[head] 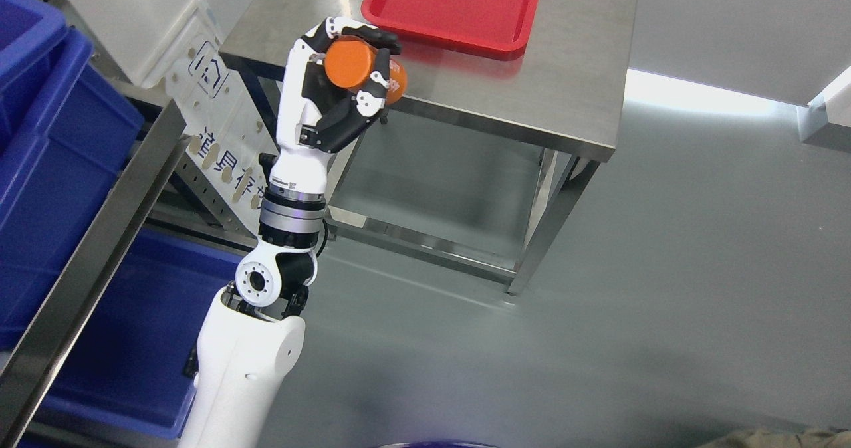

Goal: Grab orange capacitor from left shelf to right desk
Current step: 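Hold the capacitor in the left hand while turning toward the steel table, then lower the capacitor onto the red tray and open the left hand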

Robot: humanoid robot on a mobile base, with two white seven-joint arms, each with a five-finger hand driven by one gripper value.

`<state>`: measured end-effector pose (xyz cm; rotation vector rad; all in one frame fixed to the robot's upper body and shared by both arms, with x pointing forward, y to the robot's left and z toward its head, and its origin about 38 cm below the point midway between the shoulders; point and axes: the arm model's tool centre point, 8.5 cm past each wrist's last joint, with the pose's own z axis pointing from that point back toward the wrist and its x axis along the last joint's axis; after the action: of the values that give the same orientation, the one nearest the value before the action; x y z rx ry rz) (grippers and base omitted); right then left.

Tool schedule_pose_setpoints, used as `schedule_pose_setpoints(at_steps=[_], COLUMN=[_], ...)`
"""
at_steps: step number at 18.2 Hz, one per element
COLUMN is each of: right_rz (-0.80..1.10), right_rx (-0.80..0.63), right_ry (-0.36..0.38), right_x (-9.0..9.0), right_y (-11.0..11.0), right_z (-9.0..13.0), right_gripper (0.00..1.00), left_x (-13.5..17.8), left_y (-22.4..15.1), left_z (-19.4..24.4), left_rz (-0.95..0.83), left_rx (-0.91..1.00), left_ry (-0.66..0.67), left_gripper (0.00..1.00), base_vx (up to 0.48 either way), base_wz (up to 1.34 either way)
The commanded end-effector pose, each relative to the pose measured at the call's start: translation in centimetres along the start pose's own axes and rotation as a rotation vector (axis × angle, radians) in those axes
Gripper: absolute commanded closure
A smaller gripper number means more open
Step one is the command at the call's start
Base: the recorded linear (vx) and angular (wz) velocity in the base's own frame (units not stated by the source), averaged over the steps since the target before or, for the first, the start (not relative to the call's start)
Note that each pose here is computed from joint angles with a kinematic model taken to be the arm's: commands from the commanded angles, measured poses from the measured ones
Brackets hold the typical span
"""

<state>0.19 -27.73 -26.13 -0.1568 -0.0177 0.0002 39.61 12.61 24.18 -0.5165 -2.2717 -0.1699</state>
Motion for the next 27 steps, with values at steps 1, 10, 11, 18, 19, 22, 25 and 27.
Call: schedule_pose_setpoints(at_steps=[1, 10, 11, 18, 19, 22, 25, 27], right_rz=[-0.015, -0.013, -0.013, -0.013, -0.013, -0.015, -0.013, -0.015], right_rx=[-0.011, -0.011, -0.011, -0.011, -0.011, -0.011, -0.013, -0.013], right_ry=[0.001, 0.001, -0.001, 0.001, 0.001, 0.001, 0.001, 0.001], right_x=[-0.8, -0.8, -0.8, -0.8, -0.8, -0.8, -0.8, -0.8], right_y=[-1.1, -1.1, -1.1, -1.1, -1.1, -1.1, -1.1, -1.1], right_z=[-0.1, -0.1, -0.1, -0.1, -0.1, -0.1, -0.1, -0.1], right_gripper=[0.00, 0.00, 0.00, 0.00, 0.00, 0.00, 0.00, 0.00], left_x=[-1.8, -5.5, -6.1, -8.0, -7.7, -8.5, -9.7, -11.5], left_y=[-3.9, -1.3, -0.8, 2.3, 3.1, 4.9, 4.8, 5.3], left_z=[-3.4, -9.8, -10.3, -11.6, -11.7, -9.6, -8.6, -6.8], left_rz=[0.009, -0.111, -0.126, -0.180, -0.175, -0.157, -0.182, -0.186], left_rx=[-0.130, -0.109, -0.104, -0.038, -0.010, 0.052, 0.044, 0.055], left_ry=[0.107, 0.282, 0.320, 0.416, 0.410, 0.440, 0.480, 0.546], left_gripper=[0.97, 0.97, 0.97, 0.97, 0.97, 0.96, 0.96, 0.94], base_vx=[0.311, 0.307, 0.295, 0.221, 0.147, 0.055, 0.006, -0.004], base_wz=[-0.16, -0.12, -0.12, -0.11, -0.09, -0.03, 0.02, -0.01])
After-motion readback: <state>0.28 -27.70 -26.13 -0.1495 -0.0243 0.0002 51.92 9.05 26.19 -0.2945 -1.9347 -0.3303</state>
